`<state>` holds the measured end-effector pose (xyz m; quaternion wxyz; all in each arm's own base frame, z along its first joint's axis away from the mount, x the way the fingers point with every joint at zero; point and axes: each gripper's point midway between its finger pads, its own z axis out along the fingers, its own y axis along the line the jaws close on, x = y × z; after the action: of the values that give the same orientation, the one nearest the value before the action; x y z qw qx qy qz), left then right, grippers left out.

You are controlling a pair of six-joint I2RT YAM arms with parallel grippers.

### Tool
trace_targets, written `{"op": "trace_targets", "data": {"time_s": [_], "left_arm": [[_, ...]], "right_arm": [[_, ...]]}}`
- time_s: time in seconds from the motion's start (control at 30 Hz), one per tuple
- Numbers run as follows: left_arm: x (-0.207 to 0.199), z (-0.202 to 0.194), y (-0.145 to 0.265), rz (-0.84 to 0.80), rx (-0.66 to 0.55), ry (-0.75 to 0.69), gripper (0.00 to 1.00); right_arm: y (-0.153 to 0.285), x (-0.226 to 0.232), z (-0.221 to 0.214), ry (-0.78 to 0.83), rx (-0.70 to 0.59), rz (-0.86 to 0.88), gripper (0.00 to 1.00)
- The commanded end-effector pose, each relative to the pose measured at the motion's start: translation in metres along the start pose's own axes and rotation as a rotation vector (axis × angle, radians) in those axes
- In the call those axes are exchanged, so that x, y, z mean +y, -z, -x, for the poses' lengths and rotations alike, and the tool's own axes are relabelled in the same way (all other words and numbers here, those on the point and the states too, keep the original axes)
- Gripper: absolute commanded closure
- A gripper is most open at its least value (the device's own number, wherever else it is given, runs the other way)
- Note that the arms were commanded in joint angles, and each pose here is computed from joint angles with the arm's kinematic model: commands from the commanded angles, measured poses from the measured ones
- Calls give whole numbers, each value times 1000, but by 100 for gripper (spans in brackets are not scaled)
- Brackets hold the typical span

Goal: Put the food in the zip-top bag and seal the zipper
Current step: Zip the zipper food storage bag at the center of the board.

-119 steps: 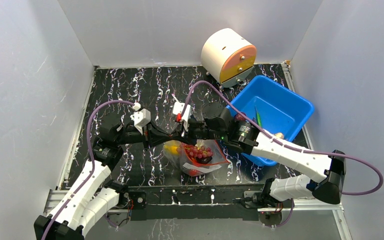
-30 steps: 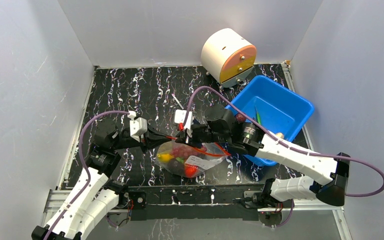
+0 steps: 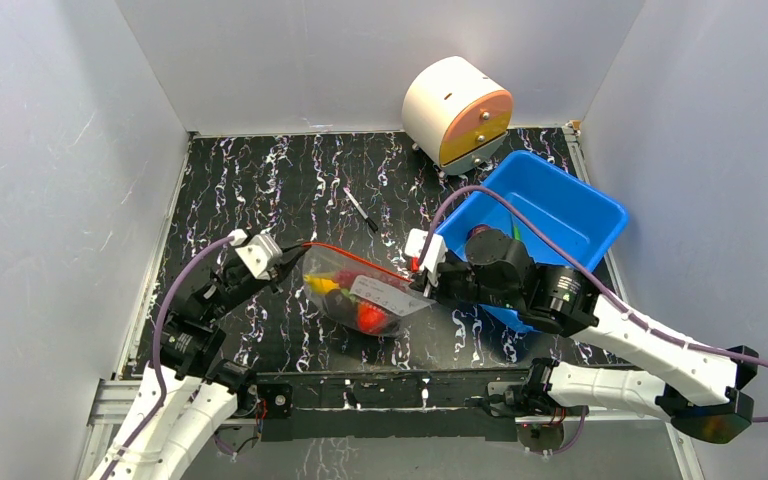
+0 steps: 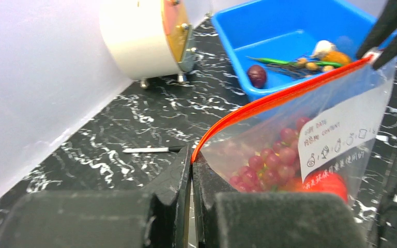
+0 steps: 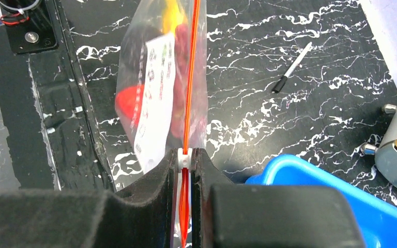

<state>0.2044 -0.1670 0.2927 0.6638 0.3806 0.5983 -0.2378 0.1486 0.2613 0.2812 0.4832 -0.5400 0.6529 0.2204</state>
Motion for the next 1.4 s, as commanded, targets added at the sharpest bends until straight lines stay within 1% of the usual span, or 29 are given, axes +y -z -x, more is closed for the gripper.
{"op": "trace_targets", "data": {"time_s": [0.0, 0.13, 0.33, 0.47, 0.73, 0.83, 0.9, 1.07, 1.2, 1.27, 1.3, 1.37], "left_arm": [[42, 16, 12, 226, -13, -105, 100], [50, 15, 14, 272, 0, -90, 100], [64, 10, 22, 369, 16, -82, 100], [63, 9, 19, 355, 20, -61, 100], [59, 5, 17, 340, 19, -48, 100], [58, 4, 18, 337, 19, -49, 100], [59, 3, 19, 348, 22, -49, 100], [72, 5, 27, 434, 23, -32, 100], [79, 30, 37, 477, 5, -35, 81], [84, 46, 43, 505, -11, -31, 70], [86, 53, 46, 518, -17, -28, 61], [87, 69, 53, 537, -40, -24, 49]], "right_arm": [[23, -13, 7, 16, 9, -54, 100], [32, -19, 5, 23, 35, -84, 100], [54, -26, 12, 39, 31, -122, 100], [59, -28, 8, 41, 43, -134, 100], [54, -22, 8, 31, 38, -101, 100], [52, -25, 7, 32, 40, -119, 100], [51, -26, 11, 29, 20, -124, 100], [31, -8, 32, 29, -60, -9, 100], [8, 4, 50, 54, -92, 95, 100], [0, 10, 68, 67, -135, 148, 100], [-2, 13, 80, 74, -167, 175, 100], [-6, 19, 103, 85, -241, 229, 100]]}}
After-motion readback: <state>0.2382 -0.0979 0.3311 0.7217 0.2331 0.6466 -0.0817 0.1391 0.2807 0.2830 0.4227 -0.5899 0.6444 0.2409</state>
